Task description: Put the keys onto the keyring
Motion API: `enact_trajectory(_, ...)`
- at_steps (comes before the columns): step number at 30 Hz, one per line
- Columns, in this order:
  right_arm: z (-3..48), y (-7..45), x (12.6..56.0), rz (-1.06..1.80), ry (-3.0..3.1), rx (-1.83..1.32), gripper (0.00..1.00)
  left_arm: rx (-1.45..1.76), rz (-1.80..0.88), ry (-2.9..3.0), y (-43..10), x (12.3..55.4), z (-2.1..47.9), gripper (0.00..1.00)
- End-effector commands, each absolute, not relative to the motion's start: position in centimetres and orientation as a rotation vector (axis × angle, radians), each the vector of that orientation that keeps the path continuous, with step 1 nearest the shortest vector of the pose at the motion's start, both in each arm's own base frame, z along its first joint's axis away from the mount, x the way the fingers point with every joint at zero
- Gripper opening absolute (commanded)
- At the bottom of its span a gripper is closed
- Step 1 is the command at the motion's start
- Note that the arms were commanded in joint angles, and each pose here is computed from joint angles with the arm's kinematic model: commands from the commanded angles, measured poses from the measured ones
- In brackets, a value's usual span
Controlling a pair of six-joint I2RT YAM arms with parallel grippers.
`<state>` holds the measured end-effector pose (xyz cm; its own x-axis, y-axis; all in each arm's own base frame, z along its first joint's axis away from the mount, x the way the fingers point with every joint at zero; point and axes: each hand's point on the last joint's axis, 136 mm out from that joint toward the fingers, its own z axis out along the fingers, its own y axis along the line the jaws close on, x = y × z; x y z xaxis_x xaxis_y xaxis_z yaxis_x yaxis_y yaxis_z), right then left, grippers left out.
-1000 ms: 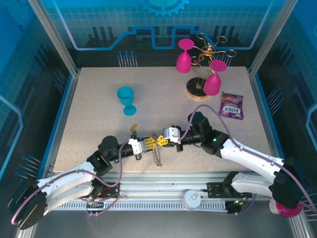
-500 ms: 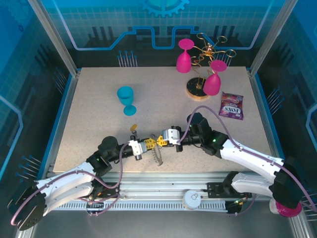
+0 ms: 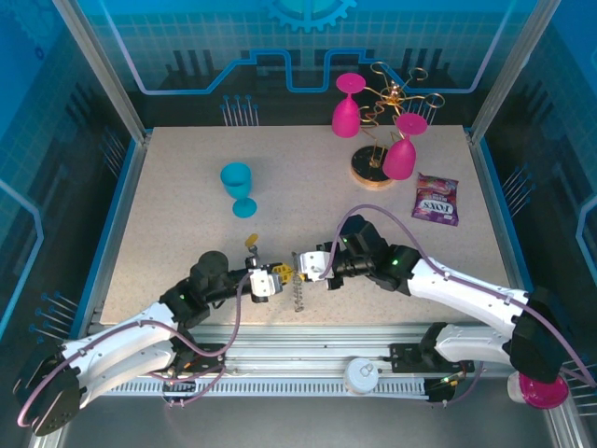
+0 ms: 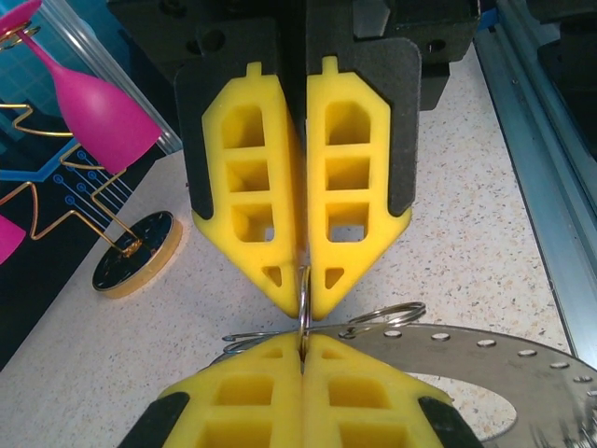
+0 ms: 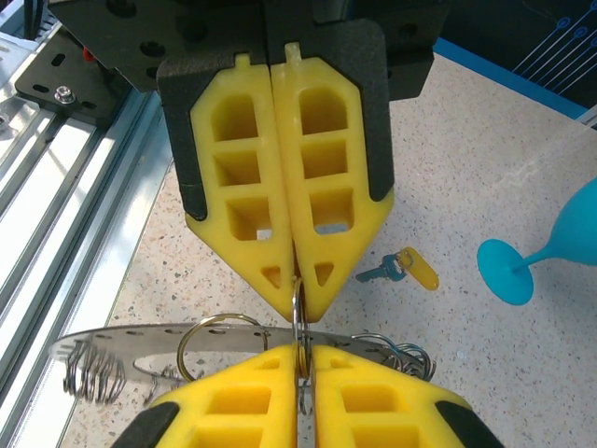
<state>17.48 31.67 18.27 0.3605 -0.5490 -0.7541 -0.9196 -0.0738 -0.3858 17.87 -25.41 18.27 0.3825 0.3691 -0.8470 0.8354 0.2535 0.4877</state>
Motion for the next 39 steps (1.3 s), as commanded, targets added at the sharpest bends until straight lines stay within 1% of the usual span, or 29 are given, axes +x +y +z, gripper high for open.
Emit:
enact_trajectory(1,19.1,32.2,17.4,0.519,1.274,-1.759,0.14,1.356,-0.438,1.147,-25.9,18.0,19.9,0.0)
enact_trajectory(7,19.3,32.6,16.9,0.543,1.253,-1.761,0.13,1.36,-0.427,1.15,-26.0,18.2,19.8,0.0)
enact_trajectory(15,18.2,32.9,17.2,0.498,1.271,-1.784,0.06,1.35,-0.458,1.132,-26.2,17.9,20.4,0.0)
enact_trajectory(17,17.8,32.9,17.5,0.46,1.279,-1.791,0.0,1.349,-0.462,1.129,-26.3,17.9,20.5,0.0)
enact_trajectory(21,17.6,32.7,18.0,0.389,1.269,-1.784,0.0,1.346,-0.46,1.129,-26.2,17.9,20.5,0.0)
enact_trajectory(22,17.7,32.6,18.1,0.37,1.255,-1.768,0.0,1.335,-0.454,1.135,-26.1,18.0,20.6,0.03)
enact_trajectory(23,17.9,32.5,18.3,0.35,1.24,-1.746,0.0,1.321,-0.443,1.143,-26.0,18.2,20.5,0.17)
enact_trajectory(24,18.0,32.4,18.5,0.333,1.23,-1.728,0.0,1.31,-0.433,1.152,-25.8,18.4,20.4,0.28)
enact_trajectory(25,18.0,32.3,18.6,0.313,1.215,-1.712,0.0,1.3,-0.423,1.162,-25.6,18.5,20.2,0.37)
enact_trajectory(26,18.2,32.3,18.8,0.291,1.198,-1.695,0.0,1.284,-0.417,1.173,-25.3,18.5,20.1,0.42)
enact_trajectory(28,18.2,32.2,19.0,0.243,1.161,-1.669,0.0,1.245,-0.41,1.198,-24.8,18.7,20.1,0.46)
enact_trajectory(33,18.4,32.0,19.8,0.159,1.096,-1.614,0.0,1.052,-0.411,1.296,-22.7,19.5,21.0,0.48)
enact_trajectory(35,18.5,32.1,20.0,0.136,1.073,-1.597,0.0,0.873,-0.406,1.36,-21.0,20.7,21.9,0.53)
enact_trajectory(39,18.1,32.1,20.0,0.127,1.066,-1.608,0.0,0.572,-0.407,1.493,-17.8,22.4,22.3,0.53)
